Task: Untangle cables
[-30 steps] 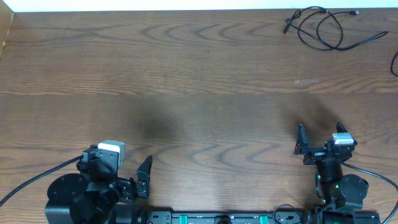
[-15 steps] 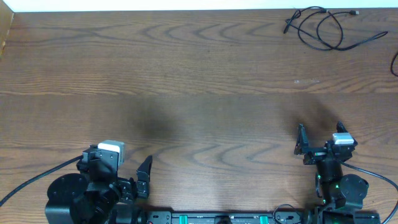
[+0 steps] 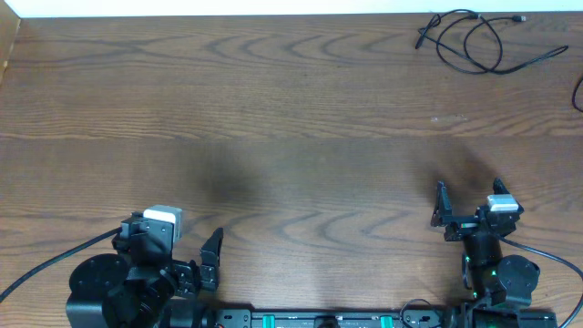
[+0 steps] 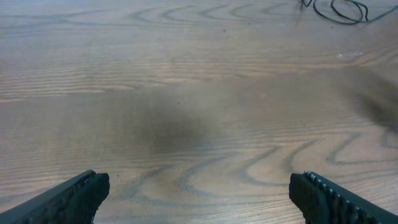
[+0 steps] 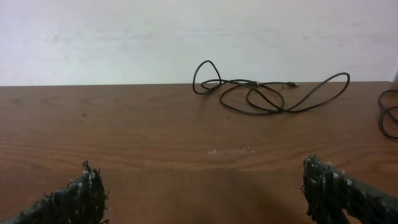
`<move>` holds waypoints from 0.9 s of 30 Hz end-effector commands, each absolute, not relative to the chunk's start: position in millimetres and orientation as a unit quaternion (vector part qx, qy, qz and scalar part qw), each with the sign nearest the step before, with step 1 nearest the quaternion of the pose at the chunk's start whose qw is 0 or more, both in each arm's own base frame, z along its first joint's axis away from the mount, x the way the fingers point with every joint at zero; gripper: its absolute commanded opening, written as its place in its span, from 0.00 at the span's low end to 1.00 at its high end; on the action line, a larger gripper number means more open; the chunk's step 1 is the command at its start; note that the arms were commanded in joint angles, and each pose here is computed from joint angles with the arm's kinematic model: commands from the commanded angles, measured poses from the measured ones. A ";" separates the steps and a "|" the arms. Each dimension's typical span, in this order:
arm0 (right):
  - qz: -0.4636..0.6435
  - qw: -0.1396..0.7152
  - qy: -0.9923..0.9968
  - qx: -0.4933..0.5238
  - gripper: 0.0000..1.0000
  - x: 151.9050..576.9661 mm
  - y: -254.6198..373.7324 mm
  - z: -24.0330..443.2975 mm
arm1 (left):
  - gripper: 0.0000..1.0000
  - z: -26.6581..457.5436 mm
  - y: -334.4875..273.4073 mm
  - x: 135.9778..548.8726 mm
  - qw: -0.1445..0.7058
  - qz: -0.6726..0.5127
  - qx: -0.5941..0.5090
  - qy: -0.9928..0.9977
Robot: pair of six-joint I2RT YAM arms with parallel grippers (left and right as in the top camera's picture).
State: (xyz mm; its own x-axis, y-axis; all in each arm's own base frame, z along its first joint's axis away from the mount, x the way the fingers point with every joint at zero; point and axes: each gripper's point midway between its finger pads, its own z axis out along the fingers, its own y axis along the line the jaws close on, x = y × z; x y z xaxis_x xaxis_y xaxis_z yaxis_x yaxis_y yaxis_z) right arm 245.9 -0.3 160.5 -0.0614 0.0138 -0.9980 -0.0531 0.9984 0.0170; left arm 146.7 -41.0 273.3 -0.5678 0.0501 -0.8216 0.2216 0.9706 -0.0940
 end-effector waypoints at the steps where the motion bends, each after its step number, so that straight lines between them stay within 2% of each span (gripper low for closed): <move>1: 0.012 0.685 0.728 -0.012 0.99 245.6 -4.1 159.8 | 1.00 276.0 -40.9 146.2 0.463 -0.090 0.084 0.878; 27: 0.012 0.685 0.729 -0.012 0.99 245.7 -4.1 159.7 | 1.00 275.6 -40.1 145.3 0.465 -0.088 0.083 0.877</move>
State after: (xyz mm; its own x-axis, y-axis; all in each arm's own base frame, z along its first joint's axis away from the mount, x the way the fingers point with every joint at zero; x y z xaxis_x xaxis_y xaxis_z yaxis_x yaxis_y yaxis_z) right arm 245.9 -0.3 160.5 -0.0614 0.0138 -0.9980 -0.0531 0.9984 0.0170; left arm 146.7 -41.1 273.3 -0.5678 0.0501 -0.8216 0.2219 0.9705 -0.0942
